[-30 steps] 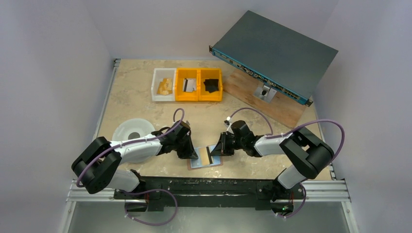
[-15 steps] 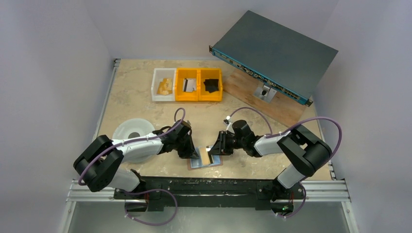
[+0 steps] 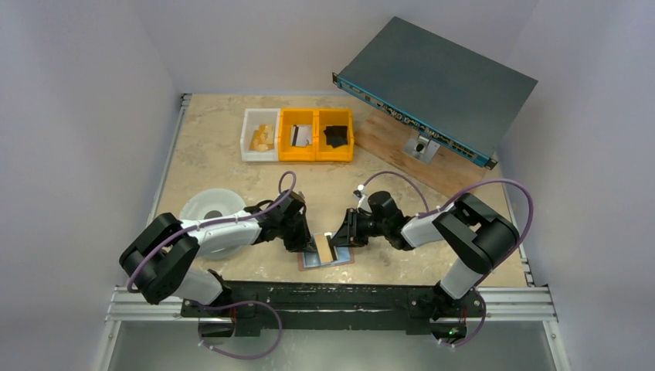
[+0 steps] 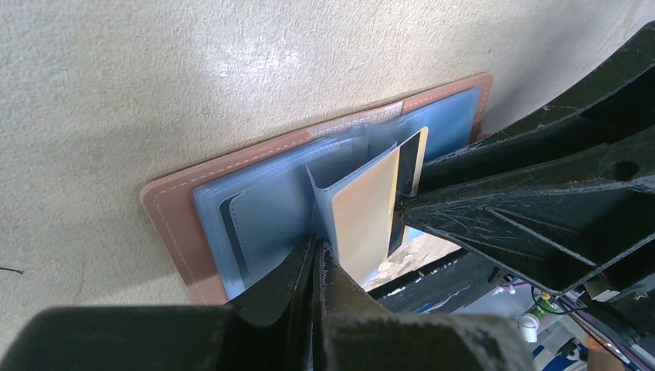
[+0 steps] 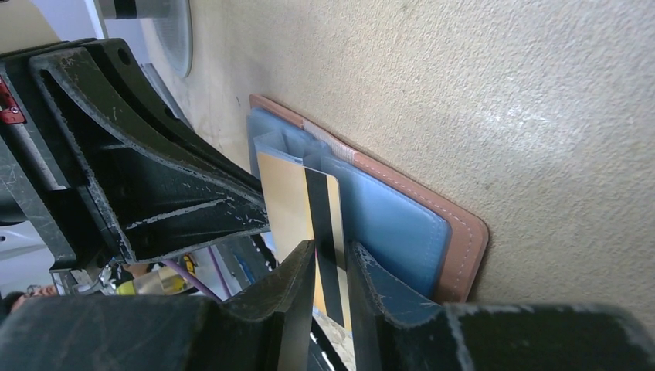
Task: Take the credit cards out of the card holder
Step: Remove the credit card from the card holder.
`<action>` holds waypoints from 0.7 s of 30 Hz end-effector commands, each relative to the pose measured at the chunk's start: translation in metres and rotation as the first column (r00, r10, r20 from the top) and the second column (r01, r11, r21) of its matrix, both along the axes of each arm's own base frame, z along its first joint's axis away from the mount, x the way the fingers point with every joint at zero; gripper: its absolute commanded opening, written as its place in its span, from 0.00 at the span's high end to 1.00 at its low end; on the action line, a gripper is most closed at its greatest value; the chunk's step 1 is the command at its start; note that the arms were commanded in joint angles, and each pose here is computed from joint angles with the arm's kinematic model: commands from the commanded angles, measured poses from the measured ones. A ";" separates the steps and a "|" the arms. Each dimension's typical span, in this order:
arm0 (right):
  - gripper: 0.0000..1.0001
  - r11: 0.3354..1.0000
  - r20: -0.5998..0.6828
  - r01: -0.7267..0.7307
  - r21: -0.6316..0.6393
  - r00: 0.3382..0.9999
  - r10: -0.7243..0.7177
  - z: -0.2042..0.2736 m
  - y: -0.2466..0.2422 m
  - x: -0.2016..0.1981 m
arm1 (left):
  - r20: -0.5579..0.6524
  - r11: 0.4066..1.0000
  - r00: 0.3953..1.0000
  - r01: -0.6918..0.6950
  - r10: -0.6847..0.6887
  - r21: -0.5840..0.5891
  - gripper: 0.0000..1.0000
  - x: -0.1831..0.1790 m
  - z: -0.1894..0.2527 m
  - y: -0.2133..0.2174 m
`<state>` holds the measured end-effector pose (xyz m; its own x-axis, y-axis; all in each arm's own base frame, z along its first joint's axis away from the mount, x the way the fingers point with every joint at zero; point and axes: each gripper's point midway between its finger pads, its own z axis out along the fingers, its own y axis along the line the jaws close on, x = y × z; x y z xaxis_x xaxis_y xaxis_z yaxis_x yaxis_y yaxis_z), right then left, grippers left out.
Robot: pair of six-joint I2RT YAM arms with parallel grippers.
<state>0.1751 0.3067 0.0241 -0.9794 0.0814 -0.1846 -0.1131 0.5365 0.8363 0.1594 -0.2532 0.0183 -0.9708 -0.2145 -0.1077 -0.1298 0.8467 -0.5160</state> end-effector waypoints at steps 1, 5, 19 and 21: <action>0.78 0.999 0.025 -0.024 0.041 0.999 0.023 0.016 0.007 -0.004 | -0.063 0.974 0.998 -0.006 0.021 0.226 1.00 -0.020 -0.042 0.045; 0.78 0.997 0.042 -0.037 0.067 0.999 0.034 0.028 0.010 -0.006 | -0.065 0.974 0.998 -0.005 0.021 0.228 1.00 -0.020 -0.043 0.045; 0.89 0.984 0.020 -0.061 0.170 0.998 0.059 0.042 0.024 -0.015 | -0.071 0.972 0.997 -0.003 0.020 0.233 1.00 -0.021 -0.046 0.047; 0.91 0.983 0.019 -0.062 0.175 0.998 0.060 0.043 0.025 -0.015 | -0.071 0.972 0.997 -0.003 0.020 0.233 1.00 -0.022 -0.046 0.047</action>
